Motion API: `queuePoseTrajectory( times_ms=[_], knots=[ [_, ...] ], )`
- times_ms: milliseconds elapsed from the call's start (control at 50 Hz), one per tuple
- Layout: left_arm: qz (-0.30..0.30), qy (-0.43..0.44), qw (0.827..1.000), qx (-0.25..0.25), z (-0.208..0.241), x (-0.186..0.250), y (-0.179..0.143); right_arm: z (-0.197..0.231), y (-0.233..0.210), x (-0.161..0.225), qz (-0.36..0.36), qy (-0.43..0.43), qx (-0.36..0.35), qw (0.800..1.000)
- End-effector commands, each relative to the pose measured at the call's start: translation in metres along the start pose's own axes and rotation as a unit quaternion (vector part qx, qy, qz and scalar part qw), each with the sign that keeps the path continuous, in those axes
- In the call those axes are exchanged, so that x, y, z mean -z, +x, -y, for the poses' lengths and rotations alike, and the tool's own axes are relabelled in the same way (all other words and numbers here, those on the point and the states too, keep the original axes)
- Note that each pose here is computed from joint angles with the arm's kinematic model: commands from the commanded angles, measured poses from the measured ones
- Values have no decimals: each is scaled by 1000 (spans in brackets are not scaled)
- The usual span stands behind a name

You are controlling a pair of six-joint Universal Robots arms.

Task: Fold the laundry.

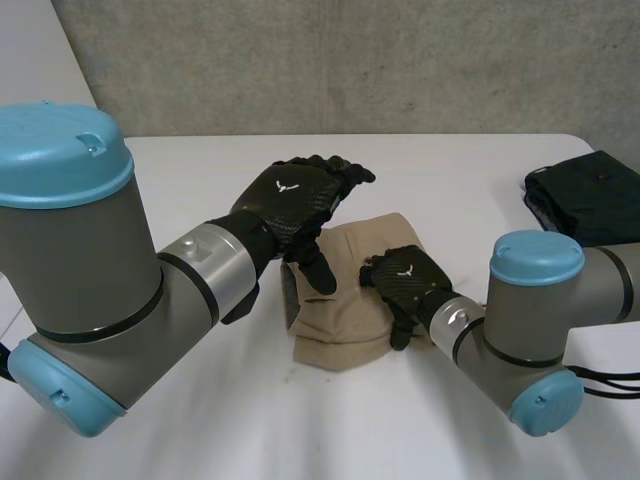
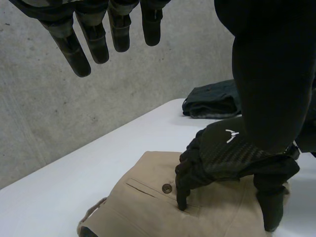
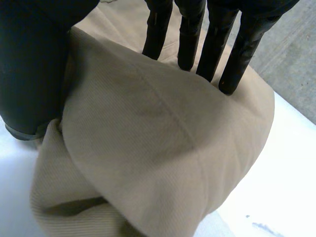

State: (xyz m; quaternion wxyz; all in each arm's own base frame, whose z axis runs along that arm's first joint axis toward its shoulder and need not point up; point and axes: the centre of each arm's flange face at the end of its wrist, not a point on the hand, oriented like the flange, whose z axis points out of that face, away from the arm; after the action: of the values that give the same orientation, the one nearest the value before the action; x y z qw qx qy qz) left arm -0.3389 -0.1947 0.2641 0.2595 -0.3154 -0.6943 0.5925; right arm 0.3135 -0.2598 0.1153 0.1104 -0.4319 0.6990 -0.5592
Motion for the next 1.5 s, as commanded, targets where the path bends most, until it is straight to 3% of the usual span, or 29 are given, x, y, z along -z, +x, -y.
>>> queuePoseTrajectory(
  times_ms=[20,220,380,480,620,840,1000,1100,1320,1500],
  knots=[
    [0,0,1000,1,0,1,0,3,0,-9,-6,7,5,1000],
    [0,3,1000,0,2,2,0,22,15,-9,-31,27,20,999],
    [6,10,1000,1,7,4,-4,21,28,-10,-44,22,118,992],
    [9,15,1000,5,8,4,-5,7,81,-14,-84,8,169,982],
    [9,14,1000,5,7,3,-6,8,134,-20,-97,45,183,977],
    [11,12,1000,7,6,2,-7,52,243,-23,-175,149,238,944],
    [17,11,1000,11,4,2,-12,41,331,-10,-229,184,168,941],
    [20,17,1000,11,5,0,-14,3,376,5,-229,184,124,948],
    [20,13,1000,19,3,0,-14,-81,394,10,-207,143,68,965],
    [20,11,1000,21,1,-2,-14,-109,407,34,-192,126,38,973]
  ],
)
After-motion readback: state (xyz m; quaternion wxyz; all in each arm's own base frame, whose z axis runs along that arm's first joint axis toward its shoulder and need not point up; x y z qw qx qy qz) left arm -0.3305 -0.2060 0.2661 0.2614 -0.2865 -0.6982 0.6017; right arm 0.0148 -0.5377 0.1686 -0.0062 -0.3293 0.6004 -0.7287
